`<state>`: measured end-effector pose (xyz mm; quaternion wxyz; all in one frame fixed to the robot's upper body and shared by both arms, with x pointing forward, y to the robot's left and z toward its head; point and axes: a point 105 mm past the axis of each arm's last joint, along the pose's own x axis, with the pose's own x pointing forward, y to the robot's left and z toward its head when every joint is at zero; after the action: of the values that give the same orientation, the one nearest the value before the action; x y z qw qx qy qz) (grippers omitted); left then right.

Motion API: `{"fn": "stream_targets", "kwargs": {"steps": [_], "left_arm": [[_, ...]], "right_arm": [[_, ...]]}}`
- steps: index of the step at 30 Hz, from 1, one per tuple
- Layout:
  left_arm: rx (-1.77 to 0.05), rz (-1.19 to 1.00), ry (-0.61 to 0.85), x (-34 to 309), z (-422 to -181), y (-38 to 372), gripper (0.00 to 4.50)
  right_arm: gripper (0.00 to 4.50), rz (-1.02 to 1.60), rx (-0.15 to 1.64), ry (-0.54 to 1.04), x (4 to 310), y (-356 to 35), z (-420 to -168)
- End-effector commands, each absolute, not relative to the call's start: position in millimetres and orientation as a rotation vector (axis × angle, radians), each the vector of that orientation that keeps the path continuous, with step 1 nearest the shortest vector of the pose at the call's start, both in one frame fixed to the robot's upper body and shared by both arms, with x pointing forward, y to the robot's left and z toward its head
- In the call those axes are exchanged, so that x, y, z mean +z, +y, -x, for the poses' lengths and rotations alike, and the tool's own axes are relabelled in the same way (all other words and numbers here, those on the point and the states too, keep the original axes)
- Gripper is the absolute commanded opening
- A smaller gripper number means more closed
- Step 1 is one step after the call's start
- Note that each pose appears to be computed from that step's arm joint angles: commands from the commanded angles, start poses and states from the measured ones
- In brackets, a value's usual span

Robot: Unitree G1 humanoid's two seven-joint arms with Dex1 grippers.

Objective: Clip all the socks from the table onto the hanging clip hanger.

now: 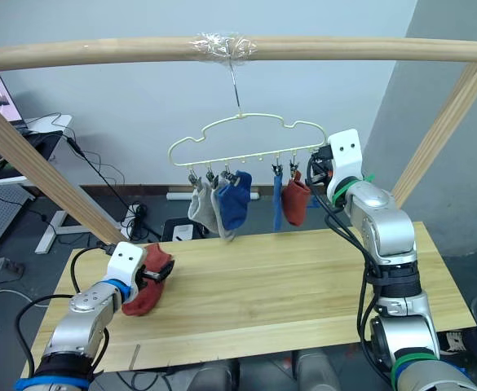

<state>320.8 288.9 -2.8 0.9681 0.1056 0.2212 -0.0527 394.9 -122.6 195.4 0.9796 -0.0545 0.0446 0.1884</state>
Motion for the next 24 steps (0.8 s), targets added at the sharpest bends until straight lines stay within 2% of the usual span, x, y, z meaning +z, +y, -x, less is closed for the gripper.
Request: {"fn": "stream_targets", "kwargs": {"steps": [1, 8, 9, 11, 16, 20, 24], "left_arm": [[-0.061, -0.191, 0.466, -8.6, -327.9, 304.2, 4.50], [-0.108, -0.100, 0.588, -32.2, -331.0, 303.4, 4.50], [-0.110, -0.094, 0.610, -35.7, -329.1, 304.5, 4.33], [-0.122, -0.086, 0.637, -40.5, -325.3, 305.2, 3.93], [-0.157, -0.086, 0.643, -45.4, -319.7, 302.2, 2.50], [-0.195, -0.087, 0.602, -44.0, -319.3, 293.1, 1.43], [-0.324, -0.061, 0.501, -32.7, -320.6, 262.0, 0.38]], "right_arm": [[0.01, 0.106, 0.373, 0.042, 212.2, -121.8, -389.5], [0.01, 0.097, 0.376, 0.055, 212.9, -118.1, -385.3], [0.00, 0.095, 0.375, 0.054, 213.5, -118.2, -385.3], [0.00, 0.094, 0.373, 0.054, 213.7, -118.4, -385.1], [0.00, 0.088, 0.364, 0.055, 212.0, -119.1, -384.9], [0.00, 0.083, 0.359, 0.053, 211.9, -120.2, -385.4], [0.00, 0.081, 0.356, 0.049, 213.9, -122.6, -386.8]]}}
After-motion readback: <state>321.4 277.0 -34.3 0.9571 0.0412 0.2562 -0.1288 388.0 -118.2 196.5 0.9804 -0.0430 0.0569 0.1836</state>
